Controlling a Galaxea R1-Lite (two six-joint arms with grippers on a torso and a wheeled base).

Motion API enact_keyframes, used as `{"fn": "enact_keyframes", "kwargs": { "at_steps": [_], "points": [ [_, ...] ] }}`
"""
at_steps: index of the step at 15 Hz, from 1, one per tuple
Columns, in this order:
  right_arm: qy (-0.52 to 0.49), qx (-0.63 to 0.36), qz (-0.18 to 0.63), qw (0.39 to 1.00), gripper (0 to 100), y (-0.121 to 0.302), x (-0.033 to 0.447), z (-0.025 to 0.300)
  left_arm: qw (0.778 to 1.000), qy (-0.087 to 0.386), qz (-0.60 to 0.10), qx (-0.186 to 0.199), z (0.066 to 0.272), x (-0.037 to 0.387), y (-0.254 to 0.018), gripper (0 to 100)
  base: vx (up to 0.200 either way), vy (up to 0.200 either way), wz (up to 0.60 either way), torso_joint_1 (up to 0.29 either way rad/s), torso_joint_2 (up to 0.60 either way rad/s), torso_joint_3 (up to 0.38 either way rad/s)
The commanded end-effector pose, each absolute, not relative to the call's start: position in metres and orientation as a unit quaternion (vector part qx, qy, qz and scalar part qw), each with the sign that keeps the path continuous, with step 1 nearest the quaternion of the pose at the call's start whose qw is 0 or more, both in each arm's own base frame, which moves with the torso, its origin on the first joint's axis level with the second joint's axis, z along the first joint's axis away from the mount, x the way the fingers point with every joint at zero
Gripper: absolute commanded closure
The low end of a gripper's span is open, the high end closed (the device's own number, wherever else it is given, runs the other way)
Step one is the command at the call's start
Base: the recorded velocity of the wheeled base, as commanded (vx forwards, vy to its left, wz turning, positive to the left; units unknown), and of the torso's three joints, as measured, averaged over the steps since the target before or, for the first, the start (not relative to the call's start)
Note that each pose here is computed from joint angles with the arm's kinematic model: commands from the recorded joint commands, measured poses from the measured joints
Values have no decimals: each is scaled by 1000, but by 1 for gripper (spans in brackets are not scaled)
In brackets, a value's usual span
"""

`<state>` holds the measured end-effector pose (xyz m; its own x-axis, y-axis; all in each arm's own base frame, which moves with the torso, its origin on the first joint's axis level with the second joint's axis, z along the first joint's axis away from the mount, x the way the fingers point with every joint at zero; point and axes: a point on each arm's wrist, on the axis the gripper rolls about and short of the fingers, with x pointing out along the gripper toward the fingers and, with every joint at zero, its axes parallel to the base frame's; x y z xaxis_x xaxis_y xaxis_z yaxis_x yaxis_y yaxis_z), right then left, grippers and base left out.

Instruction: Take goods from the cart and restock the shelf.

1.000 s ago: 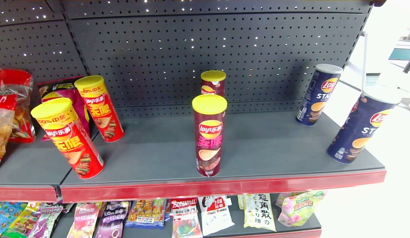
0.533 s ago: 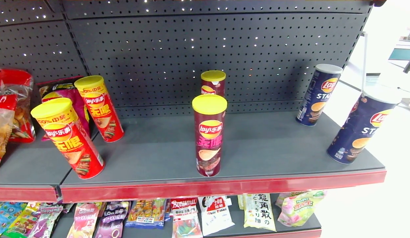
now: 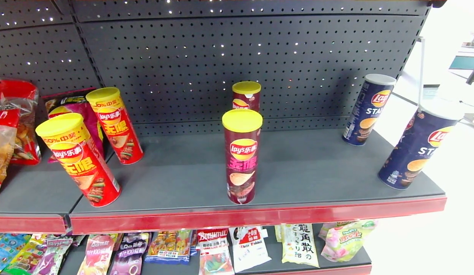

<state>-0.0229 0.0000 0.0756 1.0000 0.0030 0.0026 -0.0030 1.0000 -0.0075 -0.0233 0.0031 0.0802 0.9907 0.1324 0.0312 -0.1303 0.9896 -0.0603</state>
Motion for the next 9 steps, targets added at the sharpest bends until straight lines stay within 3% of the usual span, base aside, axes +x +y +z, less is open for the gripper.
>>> {"fn": "enact_keyframes", "kwargs": {
  "at_steps": [1, 9],
  "points": [
    [-1, -5, 2, 1000, 0, 0, -23, 76, 997, -19, 68, -29, 80, -23, 3, 0, 0, 0, 0, 0, 0, 0],
    [-1, -3, 2, 1000, 0, 0, -23, 76, 997, -19, 68, -28, 80, -23, 3, 0, 0, 0, 0, 0, 0, 0]
  ]
}}
